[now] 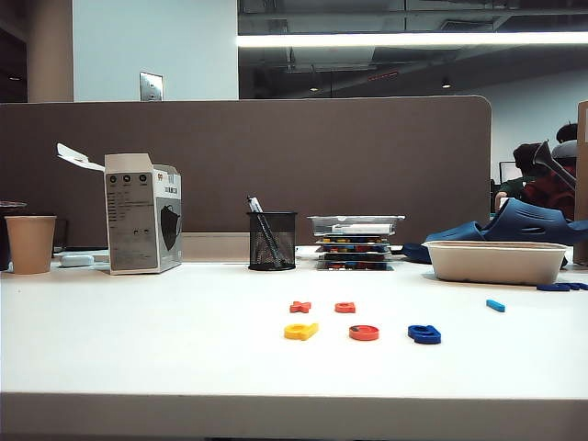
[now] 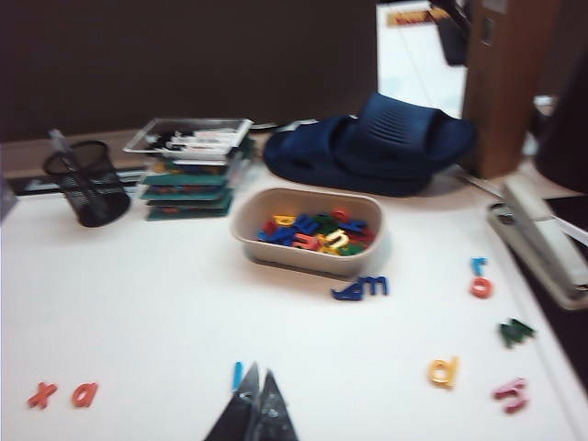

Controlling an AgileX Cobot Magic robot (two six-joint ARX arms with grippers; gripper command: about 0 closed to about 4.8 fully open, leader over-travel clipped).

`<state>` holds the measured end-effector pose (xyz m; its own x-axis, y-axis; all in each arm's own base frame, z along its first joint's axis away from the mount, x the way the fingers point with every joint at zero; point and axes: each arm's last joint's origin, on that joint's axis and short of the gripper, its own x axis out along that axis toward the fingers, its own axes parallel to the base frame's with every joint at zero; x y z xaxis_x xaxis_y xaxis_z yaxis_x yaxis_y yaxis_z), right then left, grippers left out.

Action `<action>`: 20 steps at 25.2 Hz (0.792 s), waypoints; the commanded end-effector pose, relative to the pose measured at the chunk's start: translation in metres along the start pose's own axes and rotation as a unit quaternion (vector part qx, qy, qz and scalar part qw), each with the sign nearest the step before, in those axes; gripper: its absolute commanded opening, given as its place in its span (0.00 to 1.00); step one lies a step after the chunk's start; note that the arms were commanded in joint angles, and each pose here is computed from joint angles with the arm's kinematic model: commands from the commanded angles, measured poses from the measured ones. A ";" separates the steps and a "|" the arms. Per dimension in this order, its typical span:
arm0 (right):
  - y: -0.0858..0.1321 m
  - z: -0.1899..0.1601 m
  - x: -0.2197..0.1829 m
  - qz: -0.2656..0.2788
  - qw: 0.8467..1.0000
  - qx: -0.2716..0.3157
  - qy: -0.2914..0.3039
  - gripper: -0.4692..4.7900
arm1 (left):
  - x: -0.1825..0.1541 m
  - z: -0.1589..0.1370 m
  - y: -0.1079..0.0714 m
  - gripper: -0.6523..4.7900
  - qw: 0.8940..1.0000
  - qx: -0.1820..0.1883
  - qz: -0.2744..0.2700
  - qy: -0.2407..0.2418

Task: Select the appropriate letters from the row of letter magnets placed on the table to arrange into the word "dog".

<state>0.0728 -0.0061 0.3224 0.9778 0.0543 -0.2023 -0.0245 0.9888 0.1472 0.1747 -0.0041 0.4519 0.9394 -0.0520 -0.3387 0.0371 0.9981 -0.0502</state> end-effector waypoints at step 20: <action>-0.015 -0.079 0.036 0.030 0.998 0.012 -0.056 0.08 | -0.070 -0.188 0.005 0.11 0.980 0.024 -0.010 -0.195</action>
<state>0.0915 -0.0075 0.2366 0.9832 0.1156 -0.1410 -0.0869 0.9770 0.1946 0.0440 -0.0020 0.3024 0.9983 -0.0580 -0.0059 0.0579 0.9982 -0.0149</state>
